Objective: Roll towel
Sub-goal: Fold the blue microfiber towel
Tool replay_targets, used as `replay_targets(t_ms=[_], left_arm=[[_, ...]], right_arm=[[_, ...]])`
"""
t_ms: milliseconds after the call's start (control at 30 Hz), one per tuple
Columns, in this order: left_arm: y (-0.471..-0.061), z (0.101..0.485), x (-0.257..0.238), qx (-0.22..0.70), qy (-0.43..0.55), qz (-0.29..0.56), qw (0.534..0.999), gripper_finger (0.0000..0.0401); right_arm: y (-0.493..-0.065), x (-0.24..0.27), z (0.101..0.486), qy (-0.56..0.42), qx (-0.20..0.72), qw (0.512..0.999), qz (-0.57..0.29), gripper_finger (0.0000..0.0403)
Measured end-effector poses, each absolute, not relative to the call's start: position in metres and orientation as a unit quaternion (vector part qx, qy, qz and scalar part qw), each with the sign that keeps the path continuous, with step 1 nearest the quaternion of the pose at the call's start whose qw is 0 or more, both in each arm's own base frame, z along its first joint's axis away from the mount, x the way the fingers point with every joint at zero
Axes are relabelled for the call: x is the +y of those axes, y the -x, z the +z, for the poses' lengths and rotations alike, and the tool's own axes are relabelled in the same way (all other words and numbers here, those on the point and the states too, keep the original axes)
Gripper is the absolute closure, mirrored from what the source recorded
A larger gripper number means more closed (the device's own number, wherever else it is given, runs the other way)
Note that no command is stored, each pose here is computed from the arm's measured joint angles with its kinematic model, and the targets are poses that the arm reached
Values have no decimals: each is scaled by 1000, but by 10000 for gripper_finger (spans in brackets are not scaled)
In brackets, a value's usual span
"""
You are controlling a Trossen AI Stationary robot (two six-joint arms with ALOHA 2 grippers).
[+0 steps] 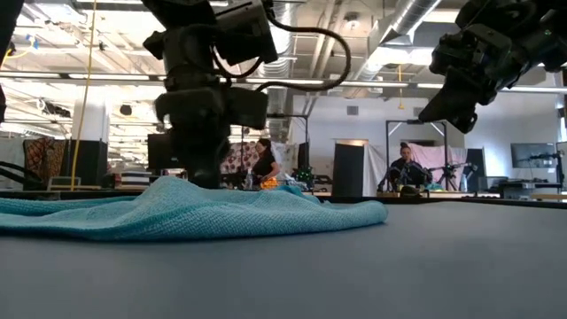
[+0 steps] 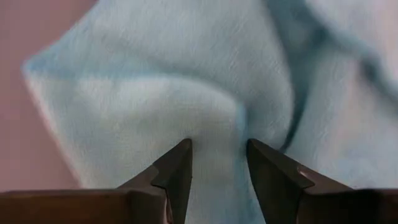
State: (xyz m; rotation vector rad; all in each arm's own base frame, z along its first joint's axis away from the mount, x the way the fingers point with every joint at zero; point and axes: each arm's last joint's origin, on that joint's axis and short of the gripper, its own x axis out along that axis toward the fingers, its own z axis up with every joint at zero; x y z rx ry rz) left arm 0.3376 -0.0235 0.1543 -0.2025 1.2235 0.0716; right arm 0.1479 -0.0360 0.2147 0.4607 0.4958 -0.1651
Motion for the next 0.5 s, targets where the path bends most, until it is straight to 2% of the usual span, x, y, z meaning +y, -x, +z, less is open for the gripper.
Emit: replay_targets(t_ms=[267, 367, 500], left_arm=[[-338, 145, -23, 585, 65, 73, 805, 271], [-338, 145, -23, 585, 61, 76, 805, 307], [-337, 147, -22, 584, 55, 79, 806, 383]], right_arm=[[-148, -36, 215, -228, 242, 939, -82, 376], [-148, -36, 215, -229, 242, 939, -84, 376], [-148, -37, 215, -236, 238, 937, -96, 376]])
